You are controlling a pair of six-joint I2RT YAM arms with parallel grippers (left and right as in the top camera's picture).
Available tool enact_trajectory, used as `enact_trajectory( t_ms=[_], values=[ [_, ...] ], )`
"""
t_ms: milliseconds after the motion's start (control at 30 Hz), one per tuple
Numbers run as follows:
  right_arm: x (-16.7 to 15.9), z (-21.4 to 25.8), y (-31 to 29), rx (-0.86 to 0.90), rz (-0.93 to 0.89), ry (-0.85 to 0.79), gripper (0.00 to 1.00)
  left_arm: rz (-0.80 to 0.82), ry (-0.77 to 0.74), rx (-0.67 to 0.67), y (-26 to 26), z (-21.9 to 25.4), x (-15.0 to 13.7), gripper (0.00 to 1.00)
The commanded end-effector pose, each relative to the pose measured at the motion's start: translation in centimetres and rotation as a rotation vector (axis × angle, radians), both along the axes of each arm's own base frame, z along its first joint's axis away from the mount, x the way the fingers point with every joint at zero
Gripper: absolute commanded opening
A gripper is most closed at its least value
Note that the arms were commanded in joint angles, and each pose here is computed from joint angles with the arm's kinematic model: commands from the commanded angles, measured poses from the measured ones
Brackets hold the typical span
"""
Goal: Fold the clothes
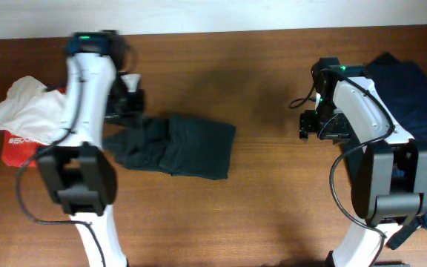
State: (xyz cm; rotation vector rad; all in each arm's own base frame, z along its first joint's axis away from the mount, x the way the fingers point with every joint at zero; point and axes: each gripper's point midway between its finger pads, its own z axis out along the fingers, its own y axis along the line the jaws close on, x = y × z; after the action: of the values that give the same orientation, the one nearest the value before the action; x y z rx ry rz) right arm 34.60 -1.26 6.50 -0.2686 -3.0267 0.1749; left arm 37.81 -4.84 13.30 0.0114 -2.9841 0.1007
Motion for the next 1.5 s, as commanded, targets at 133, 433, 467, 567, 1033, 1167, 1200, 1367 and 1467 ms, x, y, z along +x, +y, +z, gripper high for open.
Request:
enact_trajectory(
  t_ms=[133, 433, 467, 567, 1033, 1167, 1200, 1367, 1467],
  values=[
    [-0.5, 0.7, 0.0, 0.008, 0.007, -0.002, 0.75, -0.060, -0.091, -0.028, -8.3, 0.5, 0.5, 0.02],
    [-0.6, 0.7, 0.0, 0.008, 0.006, 0.003, 0.75, -0.128, -0.047, -0.049, -12.6, -1.1, -0.9, 0.02],
    [-0.6, 0.7, 0.0, 0.008, 0.007, 0.002, 0.75, -0.128, -0.042, -0.063, -12.9, -1.0, -1.0, 0.02],
    [-0.6, 0.7, 0.0, 0.008, 0.007, 0.003, 0.75, -0.125, -0.025, -0.081, -13.1, -0.9, -1.4, 0.02],
    [-0.5, 0.7, 0.2, 0.021, 0.021, 0.002, 0.75, -0.214, -0.058, -0.133, -17.4, -0.9, -2.3, 0.50],
    [-0.5, 0.7, 0.2, 0.021, 0.021, 0.000, 0.76, -0.252, -0.066, -0.225, -19.7, -0.5, -2.6, 0.62],
    [-0.5, 0.7, 0.3, 0.027, 0.020, 0.000, 0.76, -0.259, -0.075, -0.242, -19.8, -0.1, -2.4, 0.62],
    [0.0, 0.6, 3.2, 0.205, 0.133, -0.019, 0.77, -0.227, -0.204, -0.261, -17.1, 2.7, 1.6, 0.63],
    [0.4, 1.9, 8.4, 0.527, 0.307, -0.082, 0.75, -0.124, -0.307, -0.206, -12.1, 4.1, 5.4, 0.63]
  ],
)
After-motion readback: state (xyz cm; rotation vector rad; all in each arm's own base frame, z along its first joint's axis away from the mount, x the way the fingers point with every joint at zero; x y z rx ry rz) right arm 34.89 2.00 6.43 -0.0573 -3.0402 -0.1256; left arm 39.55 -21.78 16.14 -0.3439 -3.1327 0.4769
